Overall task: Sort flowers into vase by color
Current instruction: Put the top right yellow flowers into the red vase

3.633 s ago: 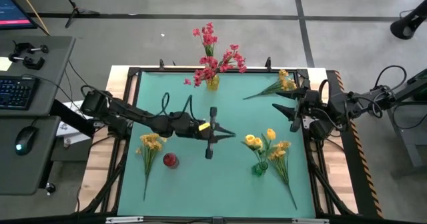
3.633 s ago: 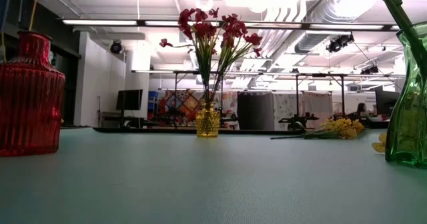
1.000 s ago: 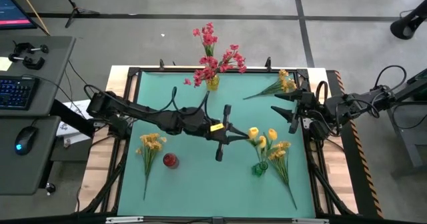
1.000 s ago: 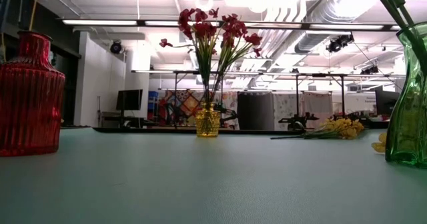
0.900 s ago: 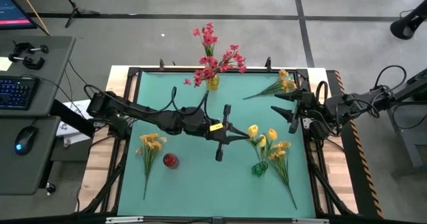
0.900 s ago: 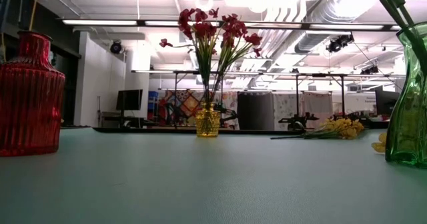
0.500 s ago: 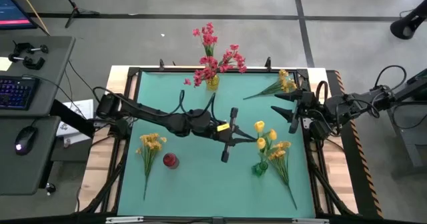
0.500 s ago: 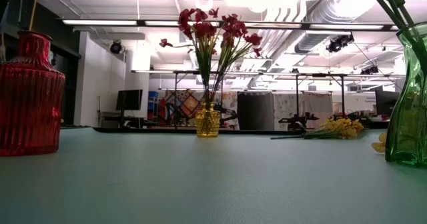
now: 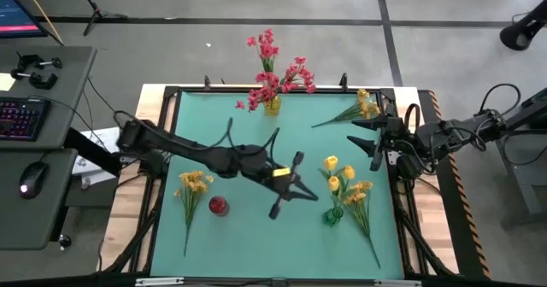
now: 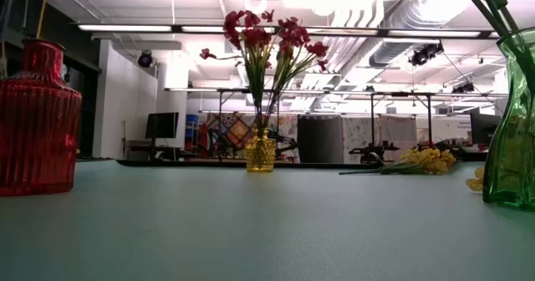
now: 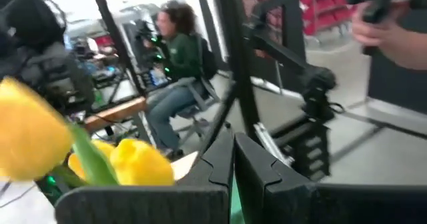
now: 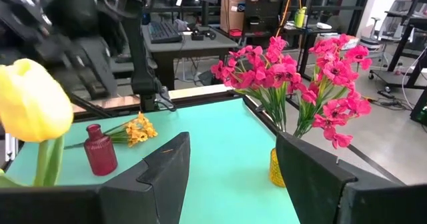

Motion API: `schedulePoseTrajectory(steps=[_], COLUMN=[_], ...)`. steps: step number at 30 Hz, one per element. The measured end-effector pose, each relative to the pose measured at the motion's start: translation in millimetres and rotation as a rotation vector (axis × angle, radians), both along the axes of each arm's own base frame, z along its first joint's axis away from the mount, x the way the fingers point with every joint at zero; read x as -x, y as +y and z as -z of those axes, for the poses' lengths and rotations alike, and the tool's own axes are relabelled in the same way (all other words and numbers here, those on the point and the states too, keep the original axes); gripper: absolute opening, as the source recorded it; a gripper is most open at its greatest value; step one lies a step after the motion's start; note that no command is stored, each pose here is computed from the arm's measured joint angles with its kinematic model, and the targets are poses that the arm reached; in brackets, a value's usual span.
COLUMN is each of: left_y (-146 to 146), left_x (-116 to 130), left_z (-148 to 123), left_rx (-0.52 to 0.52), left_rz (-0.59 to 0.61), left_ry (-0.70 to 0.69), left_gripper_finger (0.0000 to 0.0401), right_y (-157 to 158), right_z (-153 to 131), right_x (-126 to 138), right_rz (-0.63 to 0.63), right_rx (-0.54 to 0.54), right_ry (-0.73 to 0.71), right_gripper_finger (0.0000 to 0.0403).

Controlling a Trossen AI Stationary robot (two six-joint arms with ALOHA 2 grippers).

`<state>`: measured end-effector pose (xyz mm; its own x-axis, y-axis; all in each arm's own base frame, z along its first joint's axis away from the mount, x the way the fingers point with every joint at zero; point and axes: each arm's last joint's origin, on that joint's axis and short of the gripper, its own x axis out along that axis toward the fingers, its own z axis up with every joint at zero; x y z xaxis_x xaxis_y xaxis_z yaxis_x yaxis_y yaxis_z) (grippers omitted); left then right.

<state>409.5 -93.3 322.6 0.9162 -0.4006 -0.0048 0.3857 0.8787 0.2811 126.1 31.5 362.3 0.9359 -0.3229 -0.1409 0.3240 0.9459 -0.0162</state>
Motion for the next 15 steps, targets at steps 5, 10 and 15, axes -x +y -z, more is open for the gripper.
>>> schedulePoseTrajectory(steps=[5,10,15], left_y=[-2,-2,-7], left_x=[37,85,132], left_z=[-36,-69,-72], left_rx=[-0.026,-0.079,-0.074], left_rz=[-0.001,-0.158,-0.327], left_ry=[0.057,0.124,0.227], left_gripper_finger=[0.0000,0.0000,0.0000], right_y=[0,0,0], right_z=[1,2,5], right_x=[0,0,1], right_rz=[-0.001,-0.002,0.000], right_rx=[0.008,0.019,0.024], right_ry=[0.011,0.021,0.058], right_gripper_finger=[0.0211,0.0211,0.0211])
